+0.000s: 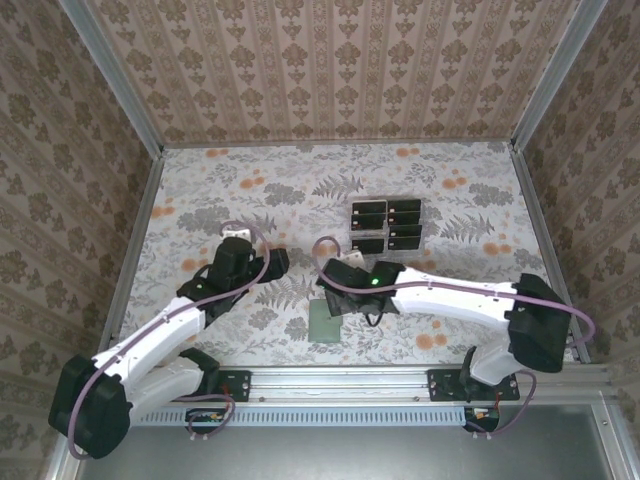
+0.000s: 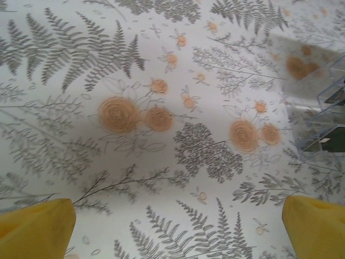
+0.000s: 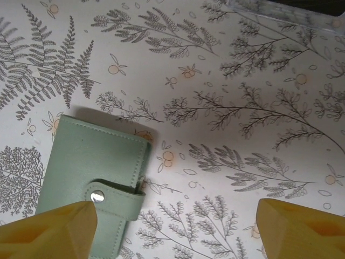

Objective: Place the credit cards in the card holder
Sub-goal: Pick up the card holder from the bottom-center of the table.

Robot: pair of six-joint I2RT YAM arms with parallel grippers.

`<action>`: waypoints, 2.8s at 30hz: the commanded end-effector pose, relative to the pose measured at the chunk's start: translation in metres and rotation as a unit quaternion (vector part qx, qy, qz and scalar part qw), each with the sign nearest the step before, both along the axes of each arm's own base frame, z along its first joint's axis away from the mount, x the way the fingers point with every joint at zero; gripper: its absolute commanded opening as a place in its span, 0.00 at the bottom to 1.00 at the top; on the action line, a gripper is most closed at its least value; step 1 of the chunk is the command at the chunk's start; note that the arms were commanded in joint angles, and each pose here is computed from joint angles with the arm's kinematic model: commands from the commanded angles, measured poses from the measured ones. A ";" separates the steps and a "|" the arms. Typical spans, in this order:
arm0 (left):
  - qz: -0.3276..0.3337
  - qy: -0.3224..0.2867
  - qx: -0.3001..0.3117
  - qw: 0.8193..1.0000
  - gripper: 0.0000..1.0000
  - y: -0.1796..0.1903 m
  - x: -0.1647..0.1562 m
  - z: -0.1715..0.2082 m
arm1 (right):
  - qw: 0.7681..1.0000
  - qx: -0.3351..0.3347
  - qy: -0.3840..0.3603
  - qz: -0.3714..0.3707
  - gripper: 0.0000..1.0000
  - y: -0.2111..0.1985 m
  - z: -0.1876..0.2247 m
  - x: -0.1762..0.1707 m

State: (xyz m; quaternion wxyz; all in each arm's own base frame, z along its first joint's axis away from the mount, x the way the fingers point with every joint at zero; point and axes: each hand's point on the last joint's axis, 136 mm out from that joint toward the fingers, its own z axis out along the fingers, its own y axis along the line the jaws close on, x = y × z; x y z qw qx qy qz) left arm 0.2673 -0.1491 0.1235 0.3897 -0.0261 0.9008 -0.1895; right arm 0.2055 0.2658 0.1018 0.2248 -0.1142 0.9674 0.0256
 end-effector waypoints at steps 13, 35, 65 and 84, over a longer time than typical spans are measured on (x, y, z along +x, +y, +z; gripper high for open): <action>0.027 0.024 0.011 0.999 1.00 0.015 -0.010 -0.014 | 0.997 -0.076 0.016 0.010 0.58 0.030 -0.029 -0.015; 0.026 0.030 0.012 0.999 1.00 0.014 -0.010 -0.021 | 0.996 -0.071 0.035 0.031 0.49 0.052 -0.049 -0.018; 0.024 0.039 0.007 0.999 1.00 0.016 -0.010 -0.027 | 0.995 -0.080 0.035 0.042 0.52 0.059 -0.048 -0.027; 0.024 0.041 0.005 0.999 1.00 0.015 -0.010 -0.028 | 0.992 -0.116 0.040 0.022 0.40 0.034 -0.074 -0.027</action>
